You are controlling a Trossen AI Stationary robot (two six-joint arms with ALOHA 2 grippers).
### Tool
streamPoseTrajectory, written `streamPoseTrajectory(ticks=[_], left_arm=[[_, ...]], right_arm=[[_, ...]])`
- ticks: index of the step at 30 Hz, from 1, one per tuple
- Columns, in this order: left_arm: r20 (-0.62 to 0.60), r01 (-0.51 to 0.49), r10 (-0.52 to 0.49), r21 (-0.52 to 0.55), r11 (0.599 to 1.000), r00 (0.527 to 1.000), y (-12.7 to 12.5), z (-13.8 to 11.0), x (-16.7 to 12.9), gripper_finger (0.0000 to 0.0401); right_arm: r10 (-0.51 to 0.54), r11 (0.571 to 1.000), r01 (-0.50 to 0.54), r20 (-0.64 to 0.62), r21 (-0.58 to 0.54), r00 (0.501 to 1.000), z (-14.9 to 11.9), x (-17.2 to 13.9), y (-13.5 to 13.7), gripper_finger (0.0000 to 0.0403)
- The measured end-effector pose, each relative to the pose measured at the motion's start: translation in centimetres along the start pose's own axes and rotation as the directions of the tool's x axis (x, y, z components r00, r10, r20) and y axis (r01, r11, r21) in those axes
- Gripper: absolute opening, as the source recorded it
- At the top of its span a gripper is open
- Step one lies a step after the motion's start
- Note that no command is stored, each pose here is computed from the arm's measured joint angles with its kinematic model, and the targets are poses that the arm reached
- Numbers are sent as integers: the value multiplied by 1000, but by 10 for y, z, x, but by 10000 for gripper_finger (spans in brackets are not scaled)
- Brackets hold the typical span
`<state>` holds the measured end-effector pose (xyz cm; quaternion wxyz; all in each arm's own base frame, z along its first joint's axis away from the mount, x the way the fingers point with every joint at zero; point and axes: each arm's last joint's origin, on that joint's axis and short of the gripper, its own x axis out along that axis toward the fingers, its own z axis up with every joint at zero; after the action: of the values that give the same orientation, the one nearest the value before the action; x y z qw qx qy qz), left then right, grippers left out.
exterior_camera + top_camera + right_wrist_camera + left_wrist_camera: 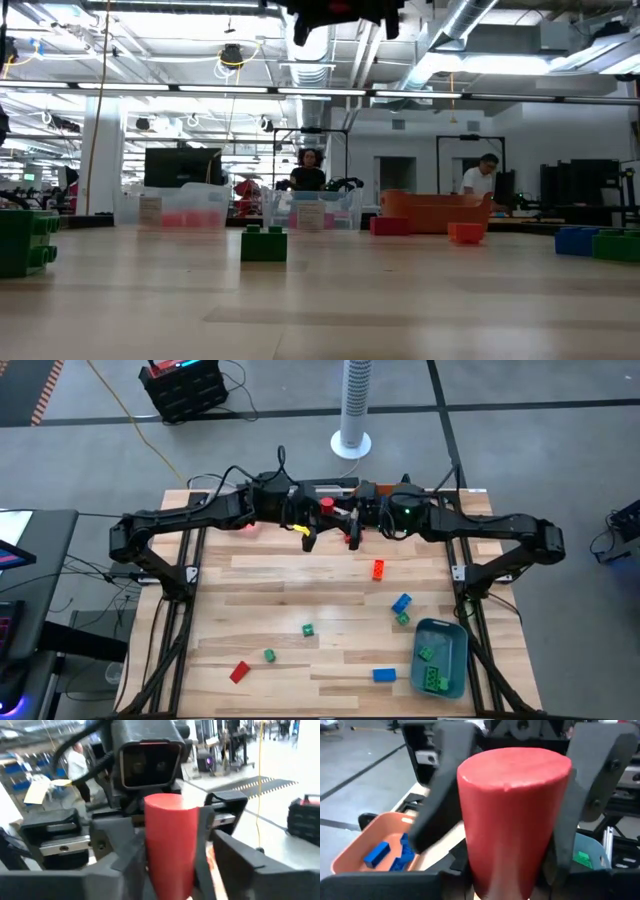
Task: Sort blocks
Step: Put the red block into the right transparent bin
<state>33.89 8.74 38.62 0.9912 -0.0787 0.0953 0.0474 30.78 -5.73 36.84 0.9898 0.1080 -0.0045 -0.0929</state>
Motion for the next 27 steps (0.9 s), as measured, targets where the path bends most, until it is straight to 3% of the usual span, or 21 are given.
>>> streamPoseTrajectory(ticks=[5,13,17,20,22,24,27], left_arm=[[-47,13,-13,-7,1000,999,13,-3,-4,112],[-225,-90,77,-49,995,971,67,-22,-12,112],[-409,-178,120,-109,978,905,103,-60,6,112],[-534,-271,166,-123,955,829,127,-95,26,115],[-592,-389,268,-84,918,760,142,-114,33,118],[-600,-466,339,-63,883,725,156,-124,37,118],[-634,-534,374,-73,842,677,174,-137,35,117]], right_arm=[[-69,997,66,-94,-32,993,17,-3,-8,283],[-238,971,227,-259,-73,936,50,-20,-17,290],[-346,937,331,-392,-109,852,52,-34,-16,290],[-361,929,354,-471,-108,805,47,-41,-11,290],[-346,933,346,-500,-97,793,43,-42,-4,290],[-325,940,328,-518,-88,792,40,-43,4,290],[-304,946,317,-527,-68,793,37,-42,15,290]])
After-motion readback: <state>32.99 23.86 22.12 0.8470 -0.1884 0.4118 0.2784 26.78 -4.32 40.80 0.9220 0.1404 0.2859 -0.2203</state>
